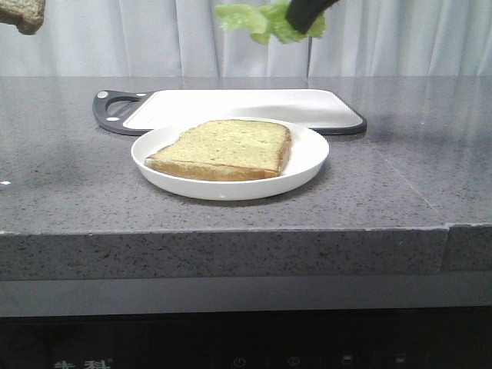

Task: Left arm grabs bread, right arm adds lettuce
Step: 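Lift the lettuce leaf and carry it over the bread on the plate, then open the right gripper to drop the lettuce onto the bread, withdraw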

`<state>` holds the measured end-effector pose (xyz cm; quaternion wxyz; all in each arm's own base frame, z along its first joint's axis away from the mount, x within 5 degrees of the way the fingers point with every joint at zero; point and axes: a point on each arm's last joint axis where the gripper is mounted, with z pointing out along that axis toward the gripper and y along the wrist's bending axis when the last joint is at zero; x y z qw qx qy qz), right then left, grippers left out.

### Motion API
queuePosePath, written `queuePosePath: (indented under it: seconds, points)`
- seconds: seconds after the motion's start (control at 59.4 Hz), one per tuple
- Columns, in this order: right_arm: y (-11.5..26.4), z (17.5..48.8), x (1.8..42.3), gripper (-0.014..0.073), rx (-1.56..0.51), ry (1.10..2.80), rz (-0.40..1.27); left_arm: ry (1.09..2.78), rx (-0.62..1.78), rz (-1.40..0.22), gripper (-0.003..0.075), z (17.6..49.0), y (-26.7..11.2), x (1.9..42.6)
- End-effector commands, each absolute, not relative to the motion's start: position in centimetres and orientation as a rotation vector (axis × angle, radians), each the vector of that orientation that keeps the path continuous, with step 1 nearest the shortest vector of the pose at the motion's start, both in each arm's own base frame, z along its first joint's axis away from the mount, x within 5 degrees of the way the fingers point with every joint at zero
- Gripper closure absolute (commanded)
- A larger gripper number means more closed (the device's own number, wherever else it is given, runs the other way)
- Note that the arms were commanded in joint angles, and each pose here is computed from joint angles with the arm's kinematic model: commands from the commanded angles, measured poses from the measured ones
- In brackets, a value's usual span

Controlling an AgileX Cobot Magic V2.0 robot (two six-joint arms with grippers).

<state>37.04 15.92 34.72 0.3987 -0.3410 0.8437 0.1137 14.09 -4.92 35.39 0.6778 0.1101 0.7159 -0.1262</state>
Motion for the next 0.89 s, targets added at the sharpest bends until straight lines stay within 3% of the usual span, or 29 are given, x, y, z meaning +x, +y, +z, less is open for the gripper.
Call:
queuePosePath:
  seconds: [0.0,0.286,0.539,0.623,0.724,0.875]
  points:
    - [15.8,37.6,34.2,0.0656,-0.829,2.004,0.290,1.498,0.217,-0.295,0.0741,37.1,-4.7,13.9]
    - [17.6,32.5,30.7,0.0656,-0.911,2.091,0.343,1.500,0.217,-0.295,0.0741,37.1,-4.7,13.9]
    - [17.9,31.7,30.3,0.0640,-0.915,2.121,0.368,1.500,0.217,-0.295,0.0741,37.1,-4.7,13.9]
    - [17.9,31.7,30.2,0.0580,-0.919,2.125,0.370,1.500,0.217,-0.295,0.0741,37.1,-4.7,13.9]
    - [17.9,31.6,30.3,0.0414,-0.918,2.127,0.371,1.500,0.217,-0.295,0.0741,37.1,-4.7,13.9]
    - [18.0,31.7,30.2,0.0246,-0.903,2.131,0.393,1.500,0.217,-0.295,0.0741,37.1,-4.7,13.9]
